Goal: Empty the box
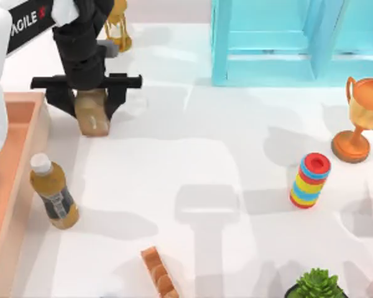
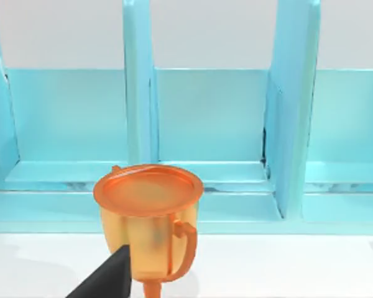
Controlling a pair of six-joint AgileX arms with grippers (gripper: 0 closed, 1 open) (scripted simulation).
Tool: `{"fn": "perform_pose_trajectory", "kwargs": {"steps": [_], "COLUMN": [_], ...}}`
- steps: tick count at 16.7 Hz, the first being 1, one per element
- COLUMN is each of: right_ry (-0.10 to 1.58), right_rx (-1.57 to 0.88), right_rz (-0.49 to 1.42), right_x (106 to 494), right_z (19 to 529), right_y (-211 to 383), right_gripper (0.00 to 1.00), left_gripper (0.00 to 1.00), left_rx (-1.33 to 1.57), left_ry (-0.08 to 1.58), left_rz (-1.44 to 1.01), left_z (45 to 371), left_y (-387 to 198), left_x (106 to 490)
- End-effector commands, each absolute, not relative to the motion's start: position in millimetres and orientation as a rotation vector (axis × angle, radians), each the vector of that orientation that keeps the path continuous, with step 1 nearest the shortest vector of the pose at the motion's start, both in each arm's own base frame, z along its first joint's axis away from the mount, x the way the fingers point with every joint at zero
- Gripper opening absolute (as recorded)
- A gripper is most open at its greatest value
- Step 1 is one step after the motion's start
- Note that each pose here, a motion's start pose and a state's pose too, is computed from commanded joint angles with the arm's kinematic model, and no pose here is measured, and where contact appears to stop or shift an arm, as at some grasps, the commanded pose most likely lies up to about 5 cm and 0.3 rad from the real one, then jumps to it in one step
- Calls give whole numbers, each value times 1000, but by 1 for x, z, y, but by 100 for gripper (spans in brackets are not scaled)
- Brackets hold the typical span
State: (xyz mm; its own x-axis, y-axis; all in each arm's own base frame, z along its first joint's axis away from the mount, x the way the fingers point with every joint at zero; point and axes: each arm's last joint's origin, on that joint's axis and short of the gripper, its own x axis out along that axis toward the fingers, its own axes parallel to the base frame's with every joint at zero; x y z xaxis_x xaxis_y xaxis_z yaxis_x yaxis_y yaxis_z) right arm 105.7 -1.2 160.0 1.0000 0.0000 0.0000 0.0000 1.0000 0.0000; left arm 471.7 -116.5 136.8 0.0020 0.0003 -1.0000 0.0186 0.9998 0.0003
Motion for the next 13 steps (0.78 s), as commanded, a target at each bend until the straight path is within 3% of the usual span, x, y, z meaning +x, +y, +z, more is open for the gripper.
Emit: {"fn": "perform_pose_trajectory", "kwargs": {"steps": [5,13], "right_ry": [0,0], "right_rx": [0,0], "right_rz": [0,0], "right_x": [106,106], "right_z": [160,160], "right_y": [-1,-1], "right_gripper": [100,100], "left_gripper": [98,100], "left_rx": [15,15], "left_ry": [1569,1569], "left_rz": [-14,-14], "left_z": [137,137], "left_y": [-117,-117], "left_x": [472,472]}}
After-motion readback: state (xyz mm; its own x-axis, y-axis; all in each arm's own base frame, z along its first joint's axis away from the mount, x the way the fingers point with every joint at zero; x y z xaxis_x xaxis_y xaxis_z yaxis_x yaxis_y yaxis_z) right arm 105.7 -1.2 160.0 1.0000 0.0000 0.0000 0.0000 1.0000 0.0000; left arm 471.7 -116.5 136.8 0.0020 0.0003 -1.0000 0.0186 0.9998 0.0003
